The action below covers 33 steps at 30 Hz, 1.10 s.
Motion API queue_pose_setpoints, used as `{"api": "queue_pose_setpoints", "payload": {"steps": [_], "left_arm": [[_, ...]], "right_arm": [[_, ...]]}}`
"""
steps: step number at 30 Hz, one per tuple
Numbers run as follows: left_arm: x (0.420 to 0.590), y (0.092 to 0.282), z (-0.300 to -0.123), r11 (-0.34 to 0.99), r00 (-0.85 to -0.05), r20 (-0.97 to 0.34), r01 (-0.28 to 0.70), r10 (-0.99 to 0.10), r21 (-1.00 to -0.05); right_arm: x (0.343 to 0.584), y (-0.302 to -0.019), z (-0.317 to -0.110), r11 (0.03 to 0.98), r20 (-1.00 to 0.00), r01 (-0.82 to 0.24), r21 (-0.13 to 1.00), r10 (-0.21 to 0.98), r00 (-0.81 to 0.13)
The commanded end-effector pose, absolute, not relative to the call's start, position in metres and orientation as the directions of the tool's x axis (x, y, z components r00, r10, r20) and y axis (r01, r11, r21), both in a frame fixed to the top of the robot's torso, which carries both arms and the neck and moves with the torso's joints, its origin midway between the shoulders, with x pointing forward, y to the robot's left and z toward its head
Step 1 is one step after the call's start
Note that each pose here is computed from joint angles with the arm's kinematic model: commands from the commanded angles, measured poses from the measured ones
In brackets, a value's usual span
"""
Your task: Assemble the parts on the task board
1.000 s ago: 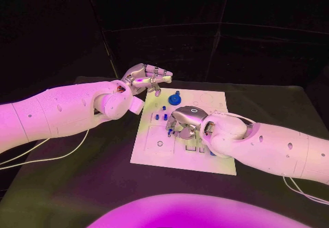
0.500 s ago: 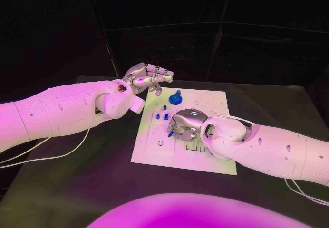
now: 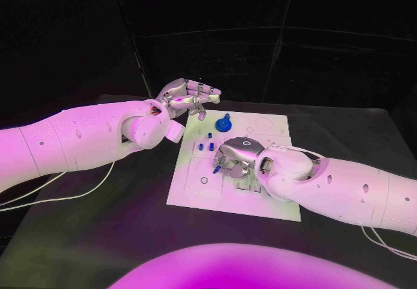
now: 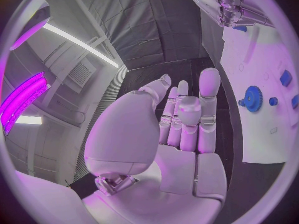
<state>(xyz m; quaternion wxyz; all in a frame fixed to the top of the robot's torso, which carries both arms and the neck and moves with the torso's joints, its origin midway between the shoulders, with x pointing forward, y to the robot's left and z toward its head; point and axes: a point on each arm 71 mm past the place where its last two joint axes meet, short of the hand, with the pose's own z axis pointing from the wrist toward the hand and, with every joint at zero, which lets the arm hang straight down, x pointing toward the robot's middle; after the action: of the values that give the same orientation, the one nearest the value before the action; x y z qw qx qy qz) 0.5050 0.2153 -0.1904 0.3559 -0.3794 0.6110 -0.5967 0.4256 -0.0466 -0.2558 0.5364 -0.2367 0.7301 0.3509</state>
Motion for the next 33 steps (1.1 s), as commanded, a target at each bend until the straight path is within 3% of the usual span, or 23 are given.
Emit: {"api": "queue_pose_setpoints", "payload": {"steps": [1, 14, 33], "left_arm": [[0.5051, 0.2142, -0.1889, -0.011, -0.467, 0.026, -0.035, -0.884, -0.999], [0.505, 0.2148, -0.1891, -0.011, -0.469, 0.027, -0.037, -0.883, -0.999], [0.5044, 0.2155, -0.1891, -0.011, -0.469, 0.028, -0.039, -0.883, -0.999]], "right_arm": [[0.4245, -0.0463, -0.2516, 0.631, -0.958, -0.734, 0.253, 0.058, -0.28], [0.4208, -0.0506, -0.2484, 0.631, -0.962, -0.734, 0.251, 0.076, -0.264], [0.418, -0.0481, -0.2452, 0.663, -0.99, -0.742, 0.1, -0.007, -0.139]]}}
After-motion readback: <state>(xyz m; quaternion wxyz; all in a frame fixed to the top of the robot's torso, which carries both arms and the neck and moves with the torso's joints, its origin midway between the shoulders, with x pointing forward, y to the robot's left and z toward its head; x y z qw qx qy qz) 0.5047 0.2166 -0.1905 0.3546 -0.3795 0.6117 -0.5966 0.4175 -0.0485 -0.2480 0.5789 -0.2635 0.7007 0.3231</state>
